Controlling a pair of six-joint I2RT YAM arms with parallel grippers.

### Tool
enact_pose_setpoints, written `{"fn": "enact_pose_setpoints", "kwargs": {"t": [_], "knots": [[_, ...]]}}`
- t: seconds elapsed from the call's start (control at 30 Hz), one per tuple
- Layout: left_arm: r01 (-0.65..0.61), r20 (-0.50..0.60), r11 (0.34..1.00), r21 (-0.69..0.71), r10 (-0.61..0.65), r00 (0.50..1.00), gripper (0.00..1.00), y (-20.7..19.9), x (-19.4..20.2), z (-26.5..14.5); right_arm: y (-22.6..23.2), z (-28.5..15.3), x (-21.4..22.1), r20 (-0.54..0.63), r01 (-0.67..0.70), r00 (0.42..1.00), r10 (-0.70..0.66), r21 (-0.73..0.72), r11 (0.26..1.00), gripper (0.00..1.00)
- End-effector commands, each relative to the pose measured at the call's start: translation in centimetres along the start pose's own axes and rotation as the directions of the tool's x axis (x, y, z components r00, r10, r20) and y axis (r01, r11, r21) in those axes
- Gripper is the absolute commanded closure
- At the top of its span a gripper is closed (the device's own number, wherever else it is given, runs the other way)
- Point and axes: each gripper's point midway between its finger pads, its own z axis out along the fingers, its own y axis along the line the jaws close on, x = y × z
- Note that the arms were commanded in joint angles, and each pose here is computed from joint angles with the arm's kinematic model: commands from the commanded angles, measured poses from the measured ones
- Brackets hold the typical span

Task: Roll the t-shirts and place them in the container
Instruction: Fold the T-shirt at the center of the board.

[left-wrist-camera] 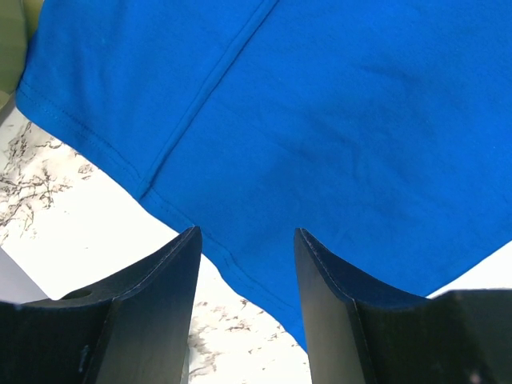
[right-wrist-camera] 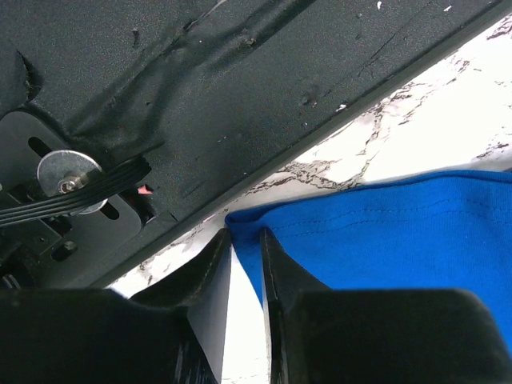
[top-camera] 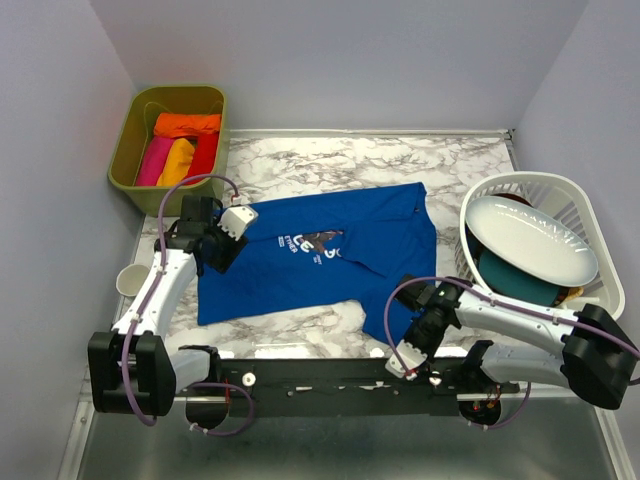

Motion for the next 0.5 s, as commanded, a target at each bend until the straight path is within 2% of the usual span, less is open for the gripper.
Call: {"fn": "enact_pose_setpoints", "kwargs": {"t": [0.0,0.03,0.1,0.13,0.3,0.43,0.47], "knots": [[0.010,0.023,0.999,-0.035,-0.009,1.000,0.40,1.2,-1.0,-0.1,0.7,0.3,0.3,-0.025,0.010,1.000,-0.011,-0.039,0.999,0.72],[0.011,0.023,0.999,-0.033,-0.011,1.000,0.40,1.3,-1.0,0.0,0.7,0.3,0.3,-0.027,0.007,1.000,-0.008,-0.037,0.999,0.74],[0.011,0.025,0.999,-0.030,-0.010,1.000,0.40,1.3,-1.0,0.1,0.7,0.3,0.3,-0.027,-0.011,1.000,0.010,-0.032,0.999,0.88],[0.012,0.025,0.999,-0.031,-0.012,1.000,0.40,1.4,-1.1,0.1,0.5,0.3,0.3,-0.028,-0.020,0.999,0.020,-0.016,1.000,0.99],[-0.011,0.015,1.000,0.008,0.011,1.000,0.40,0.8,-1.0,-0.8,-0.2,-0.2,0.7,-0.050,-0.113,0.992,0.116,0.072,0.991,0.99],[-0.040,0.020,0.998,0.046,0.039,0.999,0.39,0.1,-0.7,-3.3,-1.0,-1.2,0.1,-0.027,-0.176,0.983,0.182,0.144,0.974,1.00],[-0.045,-0.016,0.994,0.099,0.046,0.999,0.39,-1.2,0.4,-4.0,-1.2,-1.4,0.0,-0.023,-0.188,0.981,0.194,0.157,0.970,1.00]]}}
